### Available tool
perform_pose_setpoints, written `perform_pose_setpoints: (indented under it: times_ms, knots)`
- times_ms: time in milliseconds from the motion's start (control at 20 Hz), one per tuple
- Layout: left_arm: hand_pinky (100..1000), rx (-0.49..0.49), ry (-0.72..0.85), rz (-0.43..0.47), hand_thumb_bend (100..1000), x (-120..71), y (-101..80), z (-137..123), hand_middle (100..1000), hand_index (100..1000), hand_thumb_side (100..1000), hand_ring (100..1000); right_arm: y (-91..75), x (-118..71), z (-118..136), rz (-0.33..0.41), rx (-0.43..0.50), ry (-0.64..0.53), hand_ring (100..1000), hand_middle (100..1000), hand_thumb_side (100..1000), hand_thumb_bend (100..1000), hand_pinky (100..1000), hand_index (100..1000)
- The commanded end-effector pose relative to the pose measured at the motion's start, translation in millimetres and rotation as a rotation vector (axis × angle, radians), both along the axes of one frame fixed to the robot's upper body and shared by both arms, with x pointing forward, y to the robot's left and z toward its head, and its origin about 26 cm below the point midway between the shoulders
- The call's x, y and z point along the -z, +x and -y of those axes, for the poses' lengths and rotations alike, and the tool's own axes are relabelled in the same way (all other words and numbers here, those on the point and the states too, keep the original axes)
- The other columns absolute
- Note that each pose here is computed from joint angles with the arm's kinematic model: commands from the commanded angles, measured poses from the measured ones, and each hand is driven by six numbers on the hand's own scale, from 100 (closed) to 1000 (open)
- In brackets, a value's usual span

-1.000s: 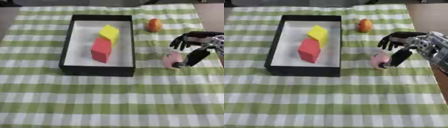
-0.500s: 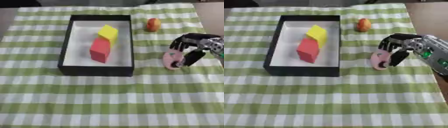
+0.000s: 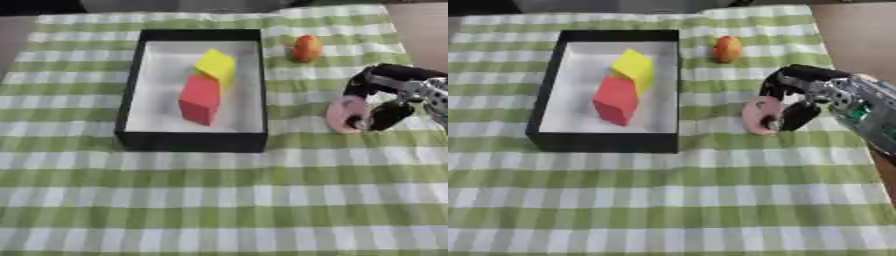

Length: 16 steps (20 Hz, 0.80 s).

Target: Pick up objects on the table and place them in the box.

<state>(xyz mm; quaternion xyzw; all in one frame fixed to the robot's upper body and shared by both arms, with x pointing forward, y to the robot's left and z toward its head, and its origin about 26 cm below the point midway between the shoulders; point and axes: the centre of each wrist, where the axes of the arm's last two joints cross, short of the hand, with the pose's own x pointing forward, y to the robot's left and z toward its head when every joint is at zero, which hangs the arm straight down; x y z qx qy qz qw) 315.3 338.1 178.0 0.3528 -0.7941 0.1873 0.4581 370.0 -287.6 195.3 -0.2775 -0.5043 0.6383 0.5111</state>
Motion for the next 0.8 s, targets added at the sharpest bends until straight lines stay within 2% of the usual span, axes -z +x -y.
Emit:
perform_pose_setpoints:
  times_ms: [50, 150, 200, 550, 650, 800]
  knots:
    - [727, -0.016, 0.016, 0.025, 575, -7.6, -1.6, -5.3, 774, 846, 431, 739, -12.6, -28.6, 2.0, 0.039, 0.000, 0.000, 652, 528, 100, 162, 746, 659]
    - [727, -0.016, 0.017, 0.025, 575, -7.4, -1.5, -5.4, 774, 846, 431, 739, -16.5, -32.3, -0.6, 0.034, 0.002, 0.004, 652, 528, 100, 162, 746, 659]
    - [726, -0.016, 0.017, 0.024, 574, -7.1, -1.4, -5.3, 773, 845, 432, 739, -18.2, -35.0, -2.5, 0.037, -0.005, 0.008, 622, 522, 100, 104, 721, 644]
    - [726, -0.021, 0.028, 0.021, 572, -6.3, -1.5, -7.1, 770, 841, 429, 737, -33.3, -65.3, -16.0, 0.103, -0.085, 0.026, 603, 516, 100, 114, 698, 639]
    - [726, -0.024, 0.033, 0.021, 572, -6.4, -2.0, -8.1, 769, 841, 427, 736, -39.8, -79.7, -24.8, 0.152, -0.119, 0.039, 602, 517, 100, 106, 701, 641]
    - [726, -0.030, 0.038, 0.018, 572, -6.1, -2.6, -9.6, 770, 842, 427, 737, -52.9, -112.4, -51.7, 0.270, -0.212, 0.086, 600, 520, 100, 105, 706, 645]
